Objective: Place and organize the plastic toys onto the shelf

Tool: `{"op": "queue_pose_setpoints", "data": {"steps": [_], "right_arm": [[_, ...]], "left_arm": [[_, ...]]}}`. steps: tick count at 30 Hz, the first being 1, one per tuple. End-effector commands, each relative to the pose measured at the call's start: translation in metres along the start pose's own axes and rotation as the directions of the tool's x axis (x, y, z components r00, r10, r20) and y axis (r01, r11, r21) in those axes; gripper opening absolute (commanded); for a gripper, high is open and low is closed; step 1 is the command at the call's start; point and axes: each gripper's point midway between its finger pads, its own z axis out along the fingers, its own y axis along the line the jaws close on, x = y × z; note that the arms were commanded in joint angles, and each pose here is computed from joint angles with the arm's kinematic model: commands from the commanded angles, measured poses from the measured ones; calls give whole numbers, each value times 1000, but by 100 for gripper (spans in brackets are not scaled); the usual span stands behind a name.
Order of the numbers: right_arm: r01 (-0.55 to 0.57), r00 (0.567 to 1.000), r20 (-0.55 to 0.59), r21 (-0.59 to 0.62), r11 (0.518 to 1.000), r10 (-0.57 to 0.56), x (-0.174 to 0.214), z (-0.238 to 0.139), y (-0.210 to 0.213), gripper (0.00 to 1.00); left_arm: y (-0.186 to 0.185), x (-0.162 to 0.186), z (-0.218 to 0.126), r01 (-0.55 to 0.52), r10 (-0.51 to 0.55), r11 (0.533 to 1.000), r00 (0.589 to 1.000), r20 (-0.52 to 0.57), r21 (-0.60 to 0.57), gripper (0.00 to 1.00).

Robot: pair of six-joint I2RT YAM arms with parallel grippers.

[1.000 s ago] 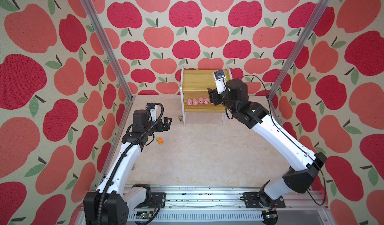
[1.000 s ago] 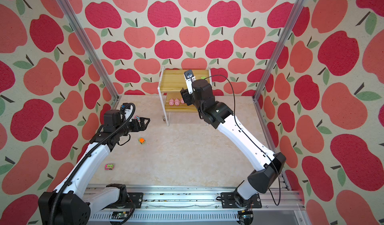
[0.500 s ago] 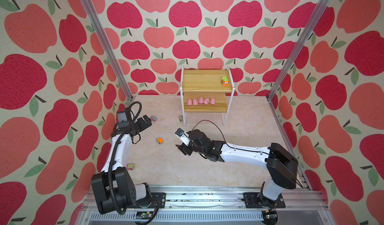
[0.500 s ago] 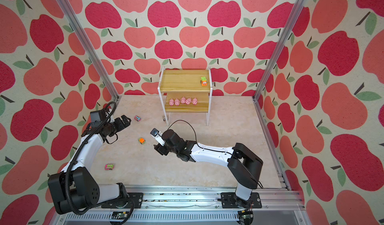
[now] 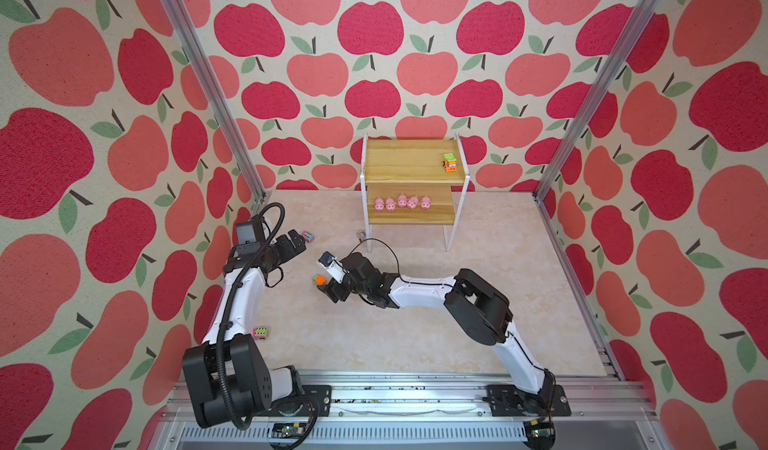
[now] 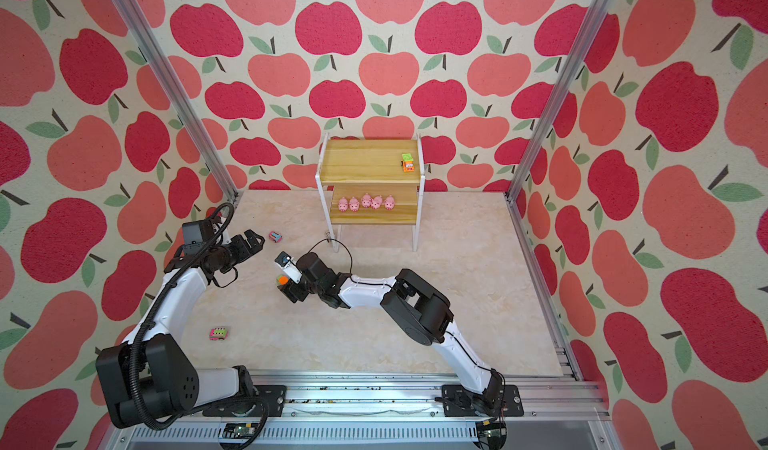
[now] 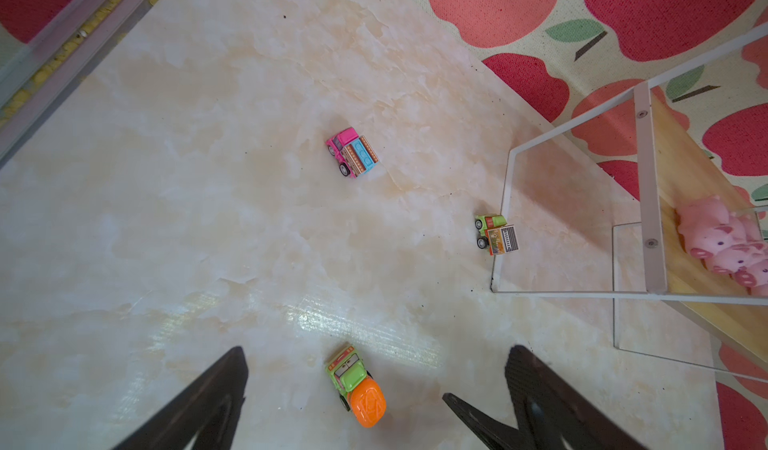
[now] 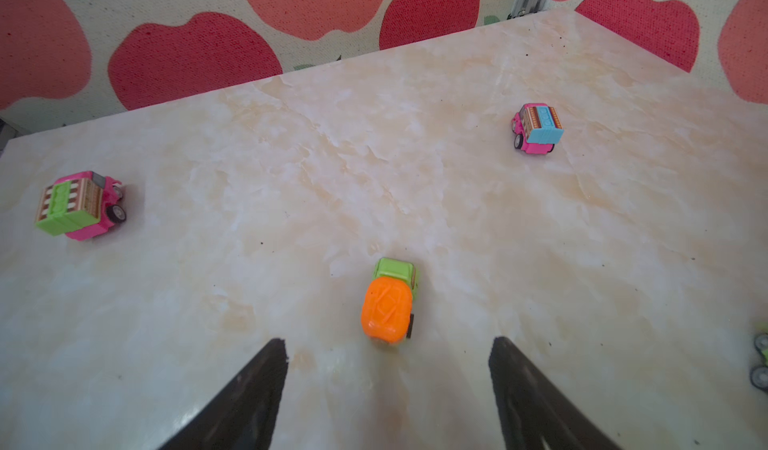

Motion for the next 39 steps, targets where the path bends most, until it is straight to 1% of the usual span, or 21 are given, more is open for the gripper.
{"op": "queue_pose_setpoints", "data": {"steps": [1,3,8,12,13,16,19,20,21,25,27,30,32,35,39], "right_arm": [[-25,1000,-19,-46,999,25,2,14,3,80],[-38,998,-56,-59,998,35,10,24,1,80],[-62,994,-92,-79,995,54,27,40,3,79],[-72,991,-119,-90,993,61,38,52,6,73],[-72,991,-120,-91,993,61,38,54,6,70],[-73,990,-124,-77,994,63,39,60,3,51],[-59,994,-99,-68,996,52,31,54,1,34],[-50,995,-92,-70,996,44,28,49,2,30],[-40,996,-80,-71,997,35,24,42,4,29],[-16,999,-31,-75,997,14,15,3,9,25],[-2,1000,-24,-86,996,0,18,-22,16,24],[7,998,-54,-118,993,-13,42,-58,29,25],[4,995,-98,-144,990,-18,67,-78,38,26],[1,984,-175,-163,987,-30,107,-96,49,26],[11,974,-222,-175,985,-50,138,-108,62,27]], "left_arm": [[-10,-7,-3,-5,4,999,1000,18,32,99],[-11,-7,-3,-1,0,999,1000,18,37,99],[-9,-7,-4,2,-3,1000,1000,24,29,99],[-7,-8,-4,6,-6,1000,1000,23,21,100],[-8,-8,-4,5,-5,1000,1000,25,22,100],[-6,-8,-3,7,-8,1000,1000,23,18,100],[-5,-8,-3,8,-8,1000,1000,24,14,100],[-5,-7,-3,8,-8,1000,1000,24,14,100],[-5,-8,-3,8,-8,1000,1000,25,14,100],[-5,-8,-3,8,-9,1000,1000,26,15,100],[-6,-8,-3,6,-7,1000,1000,25,19,100],[-7,-8,-3,10,-11,1000,1000,23,28,100],[-10,-7,-2,13,-14,999,1000,20,39,99],[-14,-7,-2,9,-11,999,1000,21,53,99],[-19,-7,-4,-6,5,998,1000,24,60,99]]}}
